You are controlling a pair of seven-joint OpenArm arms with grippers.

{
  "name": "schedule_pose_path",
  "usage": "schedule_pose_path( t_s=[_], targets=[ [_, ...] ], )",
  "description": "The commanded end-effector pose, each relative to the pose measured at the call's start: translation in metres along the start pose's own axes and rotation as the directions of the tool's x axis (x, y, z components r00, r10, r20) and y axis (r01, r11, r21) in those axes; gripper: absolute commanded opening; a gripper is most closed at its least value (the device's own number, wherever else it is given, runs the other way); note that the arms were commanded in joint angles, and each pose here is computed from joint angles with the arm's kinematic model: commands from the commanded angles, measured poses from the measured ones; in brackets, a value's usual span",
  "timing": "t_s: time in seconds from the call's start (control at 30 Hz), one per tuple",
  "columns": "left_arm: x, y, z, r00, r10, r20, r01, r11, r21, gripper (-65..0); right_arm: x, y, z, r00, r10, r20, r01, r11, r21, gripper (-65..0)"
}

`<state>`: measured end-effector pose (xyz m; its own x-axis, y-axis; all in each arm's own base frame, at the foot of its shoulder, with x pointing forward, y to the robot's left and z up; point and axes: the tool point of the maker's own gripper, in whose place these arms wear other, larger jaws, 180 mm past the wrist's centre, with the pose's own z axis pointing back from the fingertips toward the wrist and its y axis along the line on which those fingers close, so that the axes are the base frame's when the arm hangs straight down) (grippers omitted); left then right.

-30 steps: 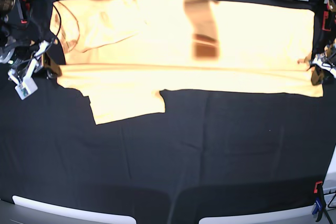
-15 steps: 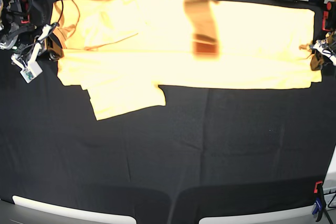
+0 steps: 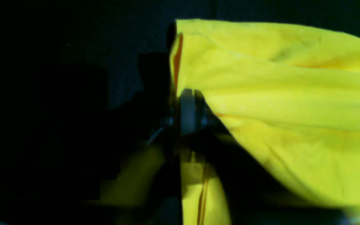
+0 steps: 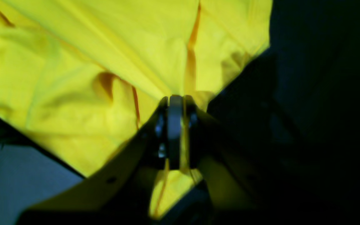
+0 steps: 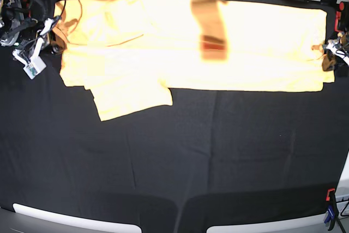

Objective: Layout the t-shirt on the table in an organized manner, then fold the t-shirt properly
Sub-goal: 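Release the folded hem and raise both grippers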

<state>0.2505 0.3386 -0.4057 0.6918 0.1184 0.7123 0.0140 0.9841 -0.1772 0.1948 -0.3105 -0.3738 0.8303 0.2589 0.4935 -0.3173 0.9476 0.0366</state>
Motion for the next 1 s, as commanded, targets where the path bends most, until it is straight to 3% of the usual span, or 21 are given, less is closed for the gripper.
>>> schedule_pose_path(
  t_s=[0.0,0.03,0.1,0.3,0.57,0.87,0.97],
  targets=[
    [0.021,0.006,0.006,0.998,-0.029,0.052,0.028,1.0,0.008,-39.2,0.014,-0.007,0.008,0.999,0.021,0.04,-0.021,1.0,-0.015,-47.3],
    [0.021,0.006,0.006,0.998,-0.028,0.052,0.028,1.0,0.007,-33.6,0.014,-0.007,0.008,0.999,0.021,0.04,-0.021,1.0,-0.015,-41.3],
    [0.022,0.007,0.007,0.998,-0.032,0.051,0.031,0.999,0.009,-30.8,0.018,-0.007,0.008,0.998,0.02,0.054,-0.019,1.0,-0.012,-35.9],
    [0.038,0.016,0.014,0.996,-0.057,0.074,0.055,0.998,0.021,-30.9,0.083,-0.001,0.017,0.969,-0.018,0.246,0.003,0.998,0.063,-35.9],
    [0.103,0.0,0.029,0.966,-0.137,0.218,0.124,0.99,0.072,-30.8,0.174,0.006,0.025,0.916,-0.001,0.4,-0.038,0.995,0.091,-36.0],
    [0.134,-0.07,0.039,0.915,-0.126,0.384,0.151,0.988,-0.034,-30.9,0.196,0.054,-0.048,0.958,0.002,0.286,-0.065,0.975,0.212,-36.0],
    [0.133,-0.083,0.038,0.908,-0.1,0.406,0.135,0.989,-0.057,-30.9,0.206,0.057,-0.072,0.975,0.011,0.222,-0.058,0.977,0.207,-36.0]
  ],
)
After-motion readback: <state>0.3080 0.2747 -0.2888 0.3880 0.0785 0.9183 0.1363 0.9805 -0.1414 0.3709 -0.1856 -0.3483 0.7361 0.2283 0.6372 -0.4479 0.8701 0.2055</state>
